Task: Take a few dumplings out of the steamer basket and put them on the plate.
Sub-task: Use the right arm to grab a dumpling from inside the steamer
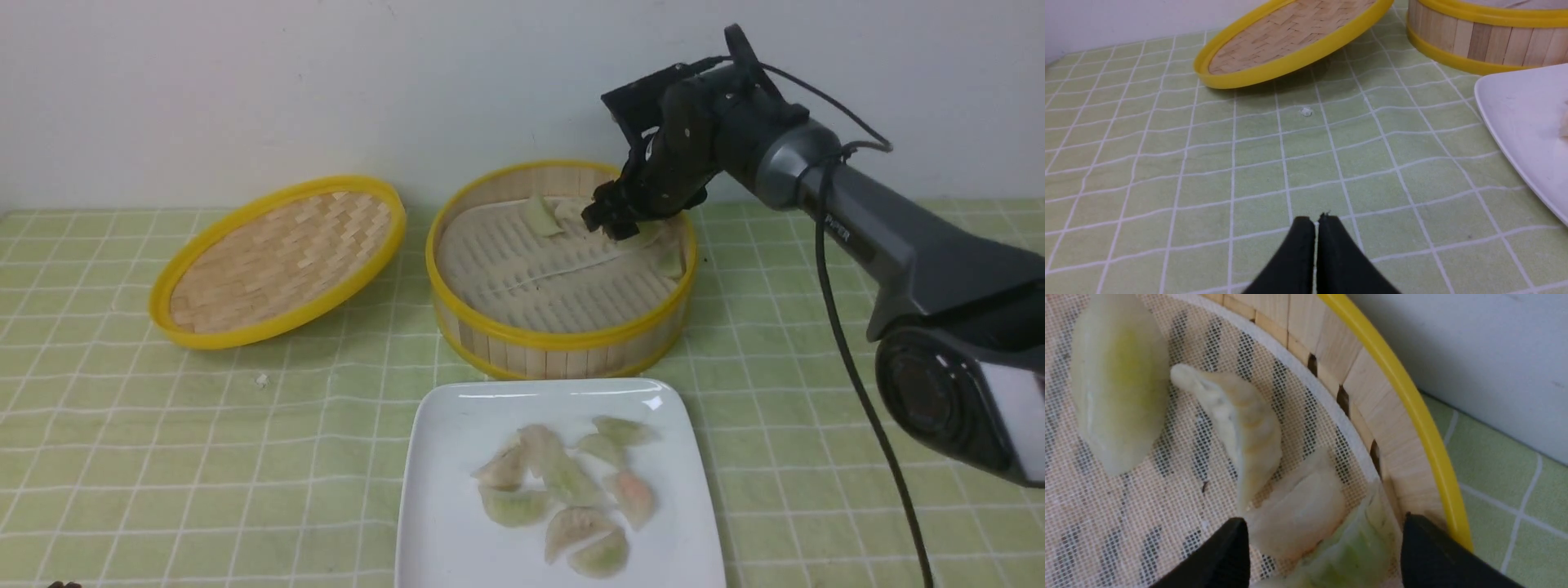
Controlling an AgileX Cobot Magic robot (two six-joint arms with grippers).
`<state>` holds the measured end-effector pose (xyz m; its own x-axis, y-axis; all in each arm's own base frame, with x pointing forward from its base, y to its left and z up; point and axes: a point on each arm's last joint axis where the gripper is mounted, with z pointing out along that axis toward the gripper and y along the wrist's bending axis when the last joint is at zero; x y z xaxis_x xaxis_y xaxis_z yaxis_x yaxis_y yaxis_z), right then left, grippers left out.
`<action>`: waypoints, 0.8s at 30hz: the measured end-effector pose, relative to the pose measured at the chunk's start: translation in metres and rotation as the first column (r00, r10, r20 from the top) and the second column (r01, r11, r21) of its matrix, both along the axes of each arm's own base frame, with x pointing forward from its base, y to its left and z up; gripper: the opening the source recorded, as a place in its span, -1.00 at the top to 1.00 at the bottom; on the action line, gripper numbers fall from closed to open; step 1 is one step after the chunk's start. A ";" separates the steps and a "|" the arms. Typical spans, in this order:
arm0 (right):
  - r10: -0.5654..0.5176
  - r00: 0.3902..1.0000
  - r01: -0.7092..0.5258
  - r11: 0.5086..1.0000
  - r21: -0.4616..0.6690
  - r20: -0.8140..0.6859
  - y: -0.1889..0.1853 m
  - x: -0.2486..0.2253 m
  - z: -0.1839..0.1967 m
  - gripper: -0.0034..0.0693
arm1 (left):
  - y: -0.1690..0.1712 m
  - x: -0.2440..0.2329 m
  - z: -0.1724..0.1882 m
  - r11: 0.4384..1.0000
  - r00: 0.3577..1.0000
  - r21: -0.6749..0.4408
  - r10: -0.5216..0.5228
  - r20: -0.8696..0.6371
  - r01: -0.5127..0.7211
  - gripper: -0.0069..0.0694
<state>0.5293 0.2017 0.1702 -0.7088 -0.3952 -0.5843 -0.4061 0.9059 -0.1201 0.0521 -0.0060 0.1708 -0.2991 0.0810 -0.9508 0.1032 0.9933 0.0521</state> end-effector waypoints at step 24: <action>0.012 1.000 -0.011 0.998 0.056 -0.019 -0.002 -0.022 0.070 0.48 | 0.000 0.000 0.000 1.000 1.000 0.000 0.000 0.000 0.000 0.84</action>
